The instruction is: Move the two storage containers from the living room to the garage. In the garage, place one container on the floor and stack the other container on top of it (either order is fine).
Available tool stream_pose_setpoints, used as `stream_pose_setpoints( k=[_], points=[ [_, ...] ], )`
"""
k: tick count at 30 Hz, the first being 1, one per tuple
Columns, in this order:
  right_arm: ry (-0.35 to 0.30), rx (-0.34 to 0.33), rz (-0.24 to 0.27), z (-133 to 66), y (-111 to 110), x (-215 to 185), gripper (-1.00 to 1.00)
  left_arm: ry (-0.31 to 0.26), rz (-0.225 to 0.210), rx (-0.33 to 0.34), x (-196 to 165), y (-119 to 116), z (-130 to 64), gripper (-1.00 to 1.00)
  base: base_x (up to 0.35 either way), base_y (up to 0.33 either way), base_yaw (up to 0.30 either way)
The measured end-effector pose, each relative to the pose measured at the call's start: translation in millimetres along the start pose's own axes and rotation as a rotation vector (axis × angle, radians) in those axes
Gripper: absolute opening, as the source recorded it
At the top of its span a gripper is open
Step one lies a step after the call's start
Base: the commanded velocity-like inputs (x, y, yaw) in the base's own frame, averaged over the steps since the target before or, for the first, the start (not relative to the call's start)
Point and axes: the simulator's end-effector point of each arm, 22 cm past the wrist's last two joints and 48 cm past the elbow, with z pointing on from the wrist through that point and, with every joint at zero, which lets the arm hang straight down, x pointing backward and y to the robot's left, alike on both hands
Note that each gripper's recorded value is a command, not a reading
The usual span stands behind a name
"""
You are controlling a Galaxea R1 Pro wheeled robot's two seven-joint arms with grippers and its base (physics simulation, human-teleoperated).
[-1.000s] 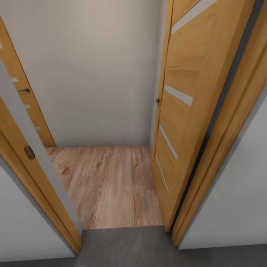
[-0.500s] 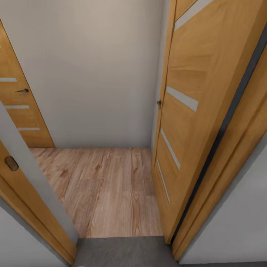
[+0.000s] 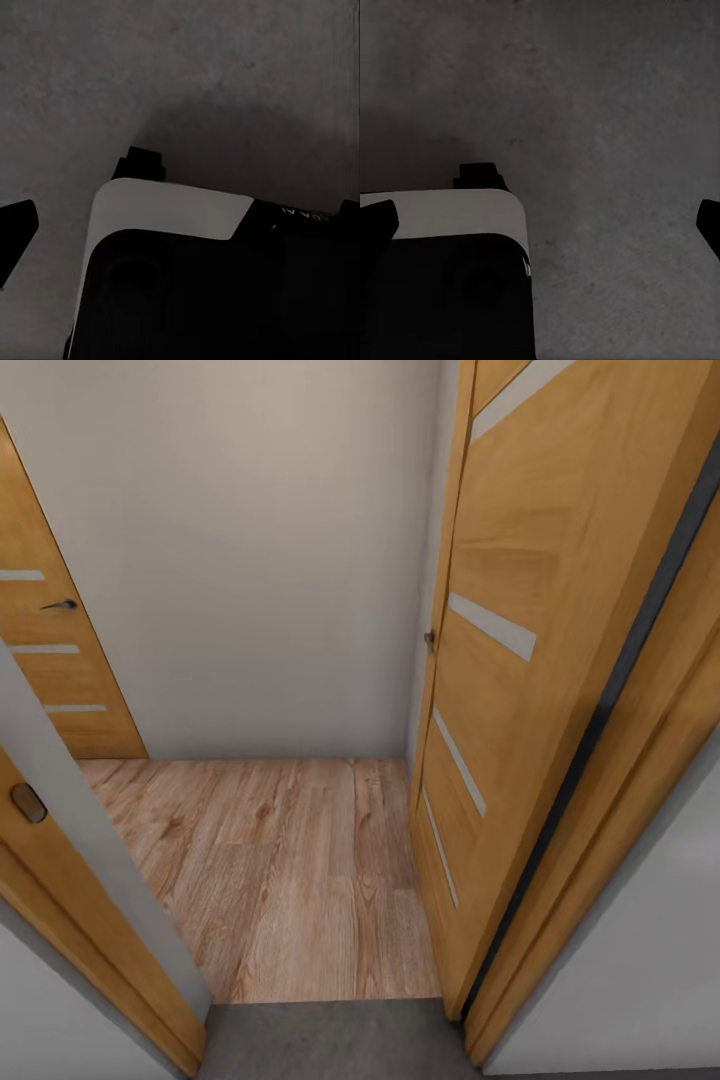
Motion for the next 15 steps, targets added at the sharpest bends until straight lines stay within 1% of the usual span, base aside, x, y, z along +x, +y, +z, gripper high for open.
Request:
stream_pose_setpoints(
  k=[3, 6, 9, 15],
  points=[
    [-0.001, -0.029, -0.002, -0.5, 7, 0, 1.00, 0.004, 0.000, 0.019, 5, -3, 0.5, 1.00, 0.000, 0.000, 0.000],
    [-0.005, -0.079, 0.000, -0.9, 18, -1, 1.00, 0.003, 0.000, 0.021, 6, -3, 0.5, 1.00, 0.061, 0.022, 0.000],
    [-0.007, -0.114, 0.001, -1.0, 24, -1, 1.00, 0.002, 0.003, 0.018, 5, -2, 0.3, 1.00, 0.222, 0.116, 0.000],
    [-0.005, -0.122, 0.002, -0.1, 22, -1, 1.00, 0.004, 0.008, 0.010, 6, 1, 0.2, 1.00, 0.291, 0.150, 0.000]
  ],
)
